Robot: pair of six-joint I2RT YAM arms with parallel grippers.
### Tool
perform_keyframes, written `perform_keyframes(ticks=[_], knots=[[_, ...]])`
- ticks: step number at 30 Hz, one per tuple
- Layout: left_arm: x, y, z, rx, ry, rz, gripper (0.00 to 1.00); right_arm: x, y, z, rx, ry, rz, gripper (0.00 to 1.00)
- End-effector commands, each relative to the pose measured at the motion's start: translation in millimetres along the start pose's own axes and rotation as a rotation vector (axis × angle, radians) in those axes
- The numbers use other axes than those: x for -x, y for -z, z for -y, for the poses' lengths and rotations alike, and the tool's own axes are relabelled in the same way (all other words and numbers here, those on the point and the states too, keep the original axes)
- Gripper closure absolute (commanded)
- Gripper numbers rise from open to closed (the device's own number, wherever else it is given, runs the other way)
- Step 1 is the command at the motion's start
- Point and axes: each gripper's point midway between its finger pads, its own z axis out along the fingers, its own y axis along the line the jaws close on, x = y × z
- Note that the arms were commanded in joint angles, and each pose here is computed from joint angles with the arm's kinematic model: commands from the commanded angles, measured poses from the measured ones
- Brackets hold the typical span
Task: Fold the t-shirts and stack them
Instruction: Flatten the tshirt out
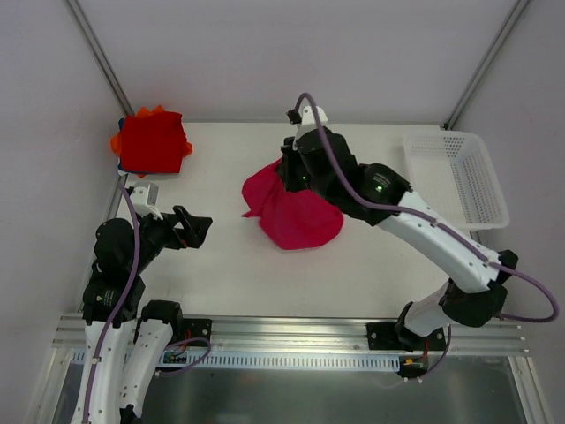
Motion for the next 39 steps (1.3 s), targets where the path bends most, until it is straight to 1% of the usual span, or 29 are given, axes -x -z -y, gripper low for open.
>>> perform_keyframes(ticks=[1,2,4,5,6,7,8,10,11,12,13,14,15,16,17,18,19,20,25,29,31,34,35,36,38,39], knots=[[11,1,2,-0.013,-0.033,0.047,0.01,41,78,12,-0.023,0.092,0.080,1.00],[12,1,3,-0.014,-0.036,0.049,0.01,48,92,8,-0.006,0.096,0.104,1.00],[12,2,3,-0.016,-0.035,0.050,0.01,65,117,17,-0.021,0.095,0.164,1.00],[11,1,3,-0.015,-0.035,0.051,0.01,74,140,26,-0.014,0.081,0.207,1.00],[11,2,3,-0.015,-0.035,0.051,0.01,79,151,39,-0.055,0.070,0.239,1.00],[11,2,3,-0.016,-0.035,0.052,0.01,73,155,51,-0.087,0.070,0.243,1.00],[11,2,3,-0.018,-0.036,0.051,0.01,77,181,71,-0.098,0.032,0.293,1.00],[11,2,5,-0.025,-0.035,0.047,0.01,70,197,100,-0.173,-0.023,0.339,1.00],[11,2,5,-0.025,-0.034,0.048,0.01,46,189,112,-0.216,-0.012,0.305,1.00],[11,2,5,-0.027,-0.035,0.048,0.01,40,210,135,-0.244,-0.067,0.351,1.00],[11,2,6,-0.028,-0.035,0.048,0.01,27,210,144,-0.260,-0.119,0.354,1.00],[11,2,6,-0.030,-0.035,0.048,0.01,-5,194,153,-0.303,-0.101,0.304,1.00],[12,2,6,-0.032,-0.034,0.049,0.01,-20,203,170,-0.324,-0.138,0.314,0.99],[12,2,6,-0.032,-0.034,0.049,0.01,-36,200,178,-0.350,-0.152,0.296,1.00],[11,2,6,-0.033,-0.034,0.047,0.01,-50,195,182,-0.367,-0.215,0.287,0.99],[11,2,7,-0.035,-0.033,0.045,0.01,-74,188,193,-0.415,-0.185,0.246,1.00],[11,1,7,-0.036,-0.031,0.043,0.01,-84,184,197,-0.440,-0.180,0.227,1.00],[10,1,7,-0.036,-0.031,0.042,0.01,-90,181,198,-0.456,-0.195,0.214,1.00],[10,1,6,-0.036,-0.032,0.042,0.01,-107,169,200,-0.558,-0.084,0.090,1.00],[9,-1,9,-0.052,-0.031,0.033,0.01,-115,163,200,-0.587,-0.076,0.068,1.00],[4,-5,14,-0.094,-0.021,0.002,0.01,-120,161,203,-0.601,-0.085,0.071,0.99],[-14,-18,37,-0.233,0.048,-0.130,0.01,-124,163,209,-0.611,-0.098,0.089,1.00],[-20,-27,41,-0.257,0.082,-0.195,0.01,-124,165,211,-0.611,-0.105,0.099,0.99],[-27,-27,54,-0.312,0.113,-0.250,0.01,-125,166,213,-0.613,-0.111,0.104,1.00],[-41,-41,59,-0.306,0.160,-0.336,0.01,-127,167,215,-0.617,-0.120,0.113,1.00],[-52,-45,72,-0.321,0.133,-0.372,0.01,-128,167,216,-0.620,-0.126,0.115,1.00]])
